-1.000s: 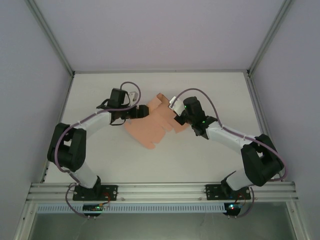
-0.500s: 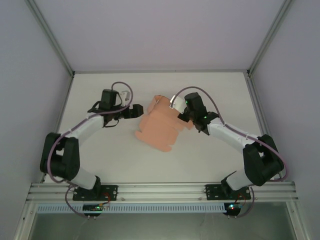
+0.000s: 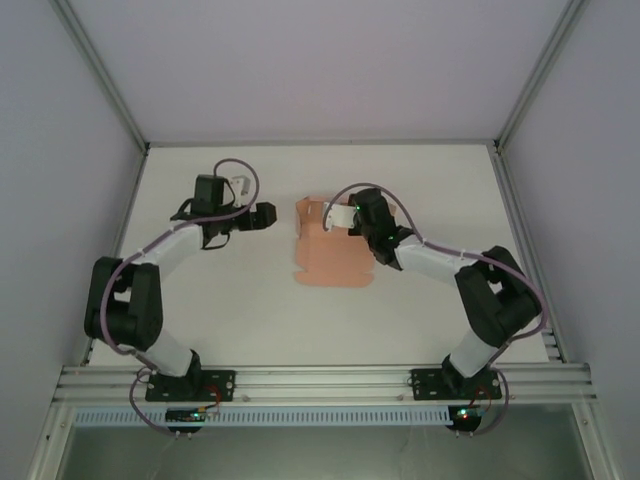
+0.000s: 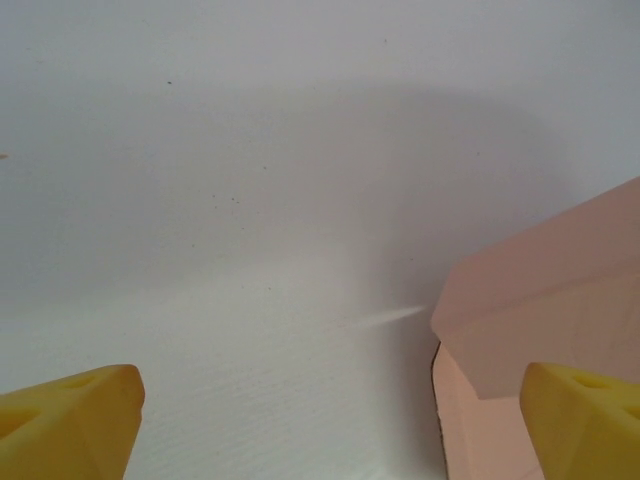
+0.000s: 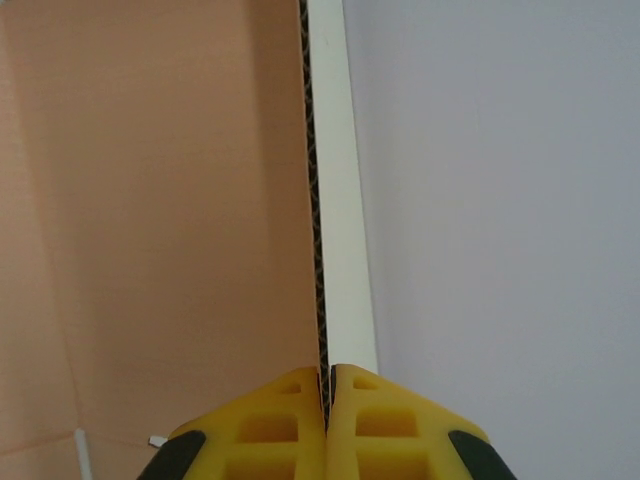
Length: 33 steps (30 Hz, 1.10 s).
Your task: Assemble paper box
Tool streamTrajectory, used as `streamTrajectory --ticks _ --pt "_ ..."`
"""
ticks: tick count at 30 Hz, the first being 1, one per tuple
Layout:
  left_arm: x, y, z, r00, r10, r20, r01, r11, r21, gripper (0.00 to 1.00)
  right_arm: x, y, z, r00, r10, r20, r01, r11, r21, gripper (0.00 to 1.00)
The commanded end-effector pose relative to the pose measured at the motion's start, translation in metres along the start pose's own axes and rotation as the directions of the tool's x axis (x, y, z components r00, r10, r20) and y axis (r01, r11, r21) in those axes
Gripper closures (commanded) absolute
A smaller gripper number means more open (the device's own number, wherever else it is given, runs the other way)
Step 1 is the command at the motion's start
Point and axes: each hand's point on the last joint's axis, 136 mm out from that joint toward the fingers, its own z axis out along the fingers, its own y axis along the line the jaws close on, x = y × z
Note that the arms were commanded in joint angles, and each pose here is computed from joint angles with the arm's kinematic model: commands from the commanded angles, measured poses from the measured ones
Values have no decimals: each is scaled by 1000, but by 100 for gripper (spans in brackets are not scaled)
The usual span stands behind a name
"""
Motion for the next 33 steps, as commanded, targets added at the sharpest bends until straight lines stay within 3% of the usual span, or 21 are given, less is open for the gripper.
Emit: streamTrajectory --ticks 1,7,14,24,33 --pt "-7 -18 14 992 117 51 -121 990 77 8 -5 -6 6 996 -92 19 90 992 91 100" --pt "10 -37 44 978 200 52 -205 972 114 19 -8 7 12 986 -164 20 160 978 134 100" --pt "24 -48 74 969 243 40 -246 955 169 29 -4 23 18 990 -143 7 141 986 85 100" --pt "32 -76 87 944 315 93 -328 923 202 43 1 41 18 993 -114 -27 115 993 32 100" --pt "30 -76 93 940 311 141 -332 929 162 49 1 58 18 990 -128 -53 129 991 16 100"
